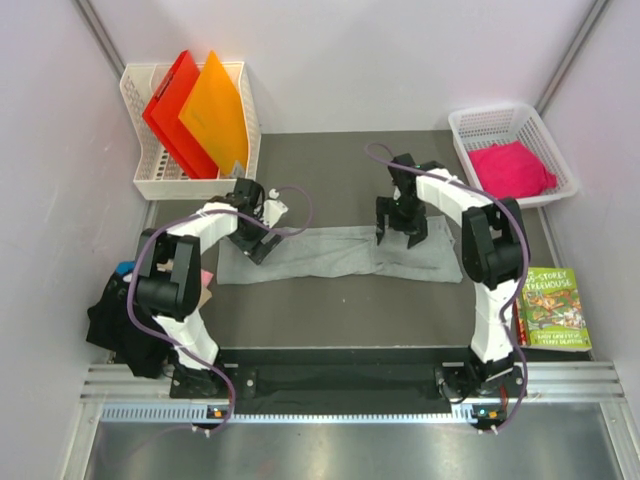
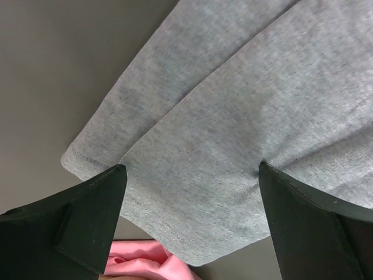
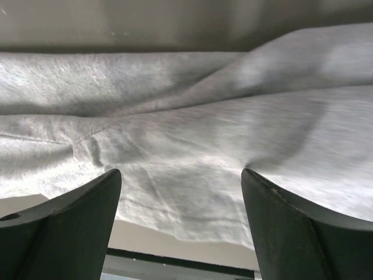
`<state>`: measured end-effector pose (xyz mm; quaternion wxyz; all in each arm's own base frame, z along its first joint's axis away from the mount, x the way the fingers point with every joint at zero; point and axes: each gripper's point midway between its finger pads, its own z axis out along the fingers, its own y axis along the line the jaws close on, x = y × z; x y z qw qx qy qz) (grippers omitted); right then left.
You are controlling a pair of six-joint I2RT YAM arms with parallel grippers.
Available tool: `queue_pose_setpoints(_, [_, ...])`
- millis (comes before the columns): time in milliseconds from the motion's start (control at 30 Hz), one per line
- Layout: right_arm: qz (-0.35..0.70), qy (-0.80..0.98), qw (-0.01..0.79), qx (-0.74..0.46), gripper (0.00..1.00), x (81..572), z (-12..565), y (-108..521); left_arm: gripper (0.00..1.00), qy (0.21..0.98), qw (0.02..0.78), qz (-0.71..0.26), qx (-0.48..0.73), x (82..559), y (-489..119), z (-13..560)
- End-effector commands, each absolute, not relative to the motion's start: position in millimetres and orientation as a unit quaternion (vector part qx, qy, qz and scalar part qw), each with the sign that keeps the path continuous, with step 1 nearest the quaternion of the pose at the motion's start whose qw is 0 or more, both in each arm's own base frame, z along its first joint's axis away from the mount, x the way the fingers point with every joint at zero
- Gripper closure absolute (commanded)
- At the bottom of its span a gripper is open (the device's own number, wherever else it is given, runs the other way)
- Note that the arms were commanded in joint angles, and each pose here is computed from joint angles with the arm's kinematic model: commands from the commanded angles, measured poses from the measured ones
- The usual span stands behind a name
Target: Fold and stack the t-shirts
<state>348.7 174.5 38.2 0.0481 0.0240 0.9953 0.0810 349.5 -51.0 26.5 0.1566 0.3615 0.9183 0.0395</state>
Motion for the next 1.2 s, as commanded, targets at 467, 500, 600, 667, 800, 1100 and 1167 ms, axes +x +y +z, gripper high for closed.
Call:
queue_pose_setpoints(467, [0.055, 0.993, 0.062, 0.087, 0.17, 292.2, 71.2, 124.0, 0.01, 0.918, 0.118, 0.086, 0.368, 343.7, -3.6, 22.5])
queue_pose_setpoints(500, [0.049, 0.993, 0.053, 0.091, 0.17, 287.4, 63.7, 121.9, 0.01, 0.919, 0.121, 0.084, 0.365, 343.6, -4.6, 26.8])
queue_pose_setpoints(600, [0.041, 0.992, 0.052, 0.105, 0.18, 293.5, 53.4, 118.7, 0.01, 0.919, 0.129, 0.083, 0.362, 342.9, -5.4, 37.7])
queue_pose_setpoints(667, [0.038, 0.992, 0.045, 0.114, 0.19, 298.7, 49.3, 116.4, 0.01, 0.921, 0.125, 0.095, 0.357, 340.0, -0.8, 40.6])
queue_pose_setpoints(800, [0.024, 0.994, 0.017, 0.107, 0.23, 308.4, 35.7, 117.2, 0.01, 0.924, 0.123, 0.101, 0.347, 336.9, 1.9, 43.7])
queue_pose_setpoints(1100, [0.034, 0.998, -0.005, 0.057, 0.24, 274.3, 69.5, 108.6, 0.01, 0.922, 0.127, 0.117, 0.346, 336.2, 6.9, 67.5])
queue_pose_setpoints(1167, [0.039, 0.997, -0.003, 0.059, 0.23, 261.7, 75.4, 107.0, 0.01, 0.923, 0.133, 0.113, 0.343, 337.4, 5.0, 74.0])
